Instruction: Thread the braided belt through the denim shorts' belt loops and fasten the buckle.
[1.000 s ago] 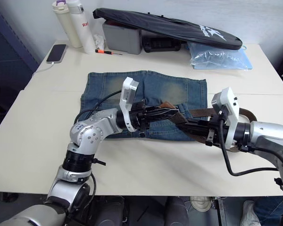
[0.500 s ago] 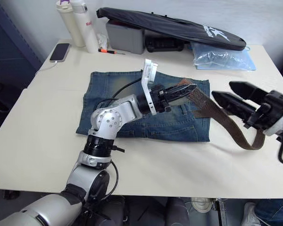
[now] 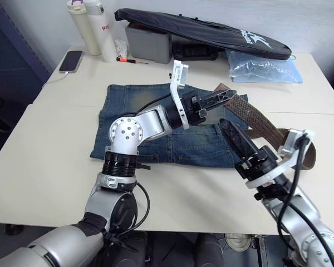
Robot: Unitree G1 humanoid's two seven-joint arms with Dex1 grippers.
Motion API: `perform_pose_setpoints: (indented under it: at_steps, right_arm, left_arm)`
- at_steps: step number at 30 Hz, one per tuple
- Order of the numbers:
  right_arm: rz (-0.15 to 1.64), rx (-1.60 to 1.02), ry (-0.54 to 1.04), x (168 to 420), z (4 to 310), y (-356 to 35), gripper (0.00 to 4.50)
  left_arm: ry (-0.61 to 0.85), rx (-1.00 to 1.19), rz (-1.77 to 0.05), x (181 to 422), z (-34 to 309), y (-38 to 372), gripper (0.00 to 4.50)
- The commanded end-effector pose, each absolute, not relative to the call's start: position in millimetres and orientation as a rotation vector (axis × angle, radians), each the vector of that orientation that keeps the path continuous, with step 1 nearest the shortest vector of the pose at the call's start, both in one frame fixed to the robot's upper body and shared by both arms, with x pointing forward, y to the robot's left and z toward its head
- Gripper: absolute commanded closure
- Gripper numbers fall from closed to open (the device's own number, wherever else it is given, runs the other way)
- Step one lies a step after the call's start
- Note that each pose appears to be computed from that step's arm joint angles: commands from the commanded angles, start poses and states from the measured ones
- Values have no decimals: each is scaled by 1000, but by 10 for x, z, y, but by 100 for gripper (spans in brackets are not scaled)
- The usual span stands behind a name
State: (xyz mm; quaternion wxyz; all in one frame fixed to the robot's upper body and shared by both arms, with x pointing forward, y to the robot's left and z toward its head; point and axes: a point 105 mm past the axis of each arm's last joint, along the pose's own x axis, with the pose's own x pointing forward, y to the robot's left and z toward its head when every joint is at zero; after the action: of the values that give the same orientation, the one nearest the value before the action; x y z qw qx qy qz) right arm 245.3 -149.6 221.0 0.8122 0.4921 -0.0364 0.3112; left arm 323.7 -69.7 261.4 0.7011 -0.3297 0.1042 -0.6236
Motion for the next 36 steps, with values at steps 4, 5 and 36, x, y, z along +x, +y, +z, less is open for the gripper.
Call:
perform_pose_setpoints:
  at_steps: [4,5,36]
  right_arm:
    - [655,1176,-173,2715,2247,-1377,5]
    - [651,1193,-192,2743,2263,-1369,5]
    - [575,1295,-414,2673,2305,-1743,436]
  left_arm:
    - [172,-780,-1426,3134,2756,-666,450]
    - [169,-778,-1415,3146,2752,-661,450]
    - [166,-729,-1337,3190,2600,-648,450]
